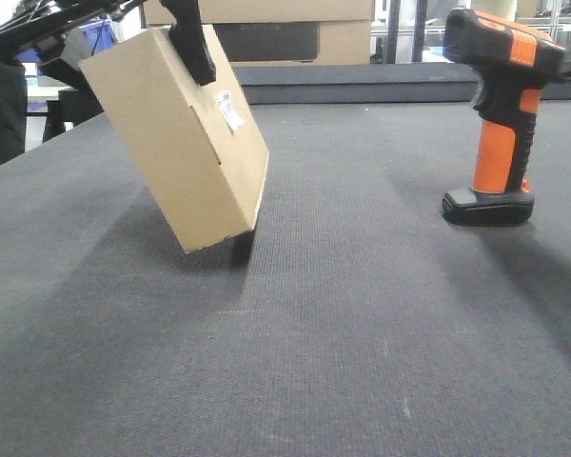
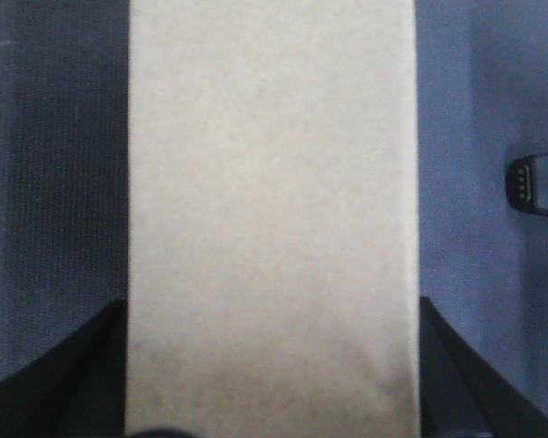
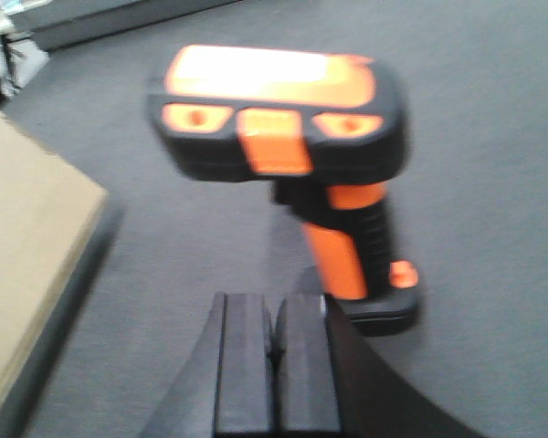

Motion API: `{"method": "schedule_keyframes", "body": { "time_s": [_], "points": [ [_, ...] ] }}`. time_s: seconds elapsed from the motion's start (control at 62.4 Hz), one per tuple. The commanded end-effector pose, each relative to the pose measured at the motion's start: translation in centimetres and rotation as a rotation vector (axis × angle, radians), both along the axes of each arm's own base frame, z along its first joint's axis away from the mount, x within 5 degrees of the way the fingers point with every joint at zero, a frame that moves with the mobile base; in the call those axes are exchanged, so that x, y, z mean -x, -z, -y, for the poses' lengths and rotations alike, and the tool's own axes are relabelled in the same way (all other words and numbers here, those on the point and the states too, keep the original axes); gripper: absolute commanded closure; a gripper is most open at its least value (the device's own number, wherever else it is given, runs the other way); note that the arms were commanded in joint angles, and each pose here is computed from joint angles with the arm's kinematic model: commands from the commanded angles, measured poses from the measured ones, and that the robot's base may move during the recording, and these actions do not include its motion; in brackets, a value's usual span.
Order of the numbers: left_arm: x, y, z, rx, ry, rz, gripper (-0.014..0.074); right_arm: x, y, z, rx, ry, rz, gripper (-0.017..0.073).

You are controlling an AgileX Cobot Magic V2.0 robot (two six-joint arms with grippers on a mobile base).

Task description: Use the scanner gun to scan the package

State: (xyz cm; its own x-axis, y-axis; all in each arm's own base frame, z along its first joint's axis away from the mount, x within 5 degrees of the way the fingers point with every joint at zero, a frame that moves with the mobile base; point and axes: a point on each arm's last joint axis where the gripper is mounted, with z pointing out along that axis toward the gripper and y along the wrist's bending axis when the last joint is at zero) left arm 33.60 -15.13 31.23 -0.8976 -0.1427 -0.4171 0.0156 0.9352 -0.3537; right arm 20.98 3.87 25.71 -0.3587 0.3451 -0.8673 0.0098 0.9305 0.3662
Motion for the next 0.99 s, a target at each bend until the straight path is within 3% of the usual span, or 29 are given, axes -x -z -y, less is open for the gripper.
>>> {"method": "schedule_keyframes", "body": {
  "time_s": [0.0,0.144,0.304,0.641,0.833,0.977],
  "points": [
    [0.4,-0.6,0.1,0.011,0.000,0.021,0.0705,-0.5,-0.3,-0.4,-0.042,0.029,0.043,0.0706],
    [0.3,-0.6,0.0,0.000,0.002,0.025,0.0705,-1.5,0.0,-1.2,-0.031,0.009,0.035,0.0706],
    [0.3,-0.6,-0.2,-0.033,0.007,0.037,0.0705,-3.2,-0.1,-1.9,0.064,-0.028,0.034,0.0706],
    [0.6,0.6,-0.4,-0.051,0.008,0.000,0.0705,-5.2,0.1,-2.9,0.089,-0.066,-0.016,0.0700],
    [0.7,1.4,-0.5,-0.057,0.007,-0.014,0.0705,-5.0,0.2,-3.5,0.197,-0.136,-0.010,0.0700],
    [0.6,1.3,-0.4,-0.050,0.004,0.003,0.0705,-4.8,0.7,-2.8,0.230,-0.084,0.047,0.0700]
  ]
}}
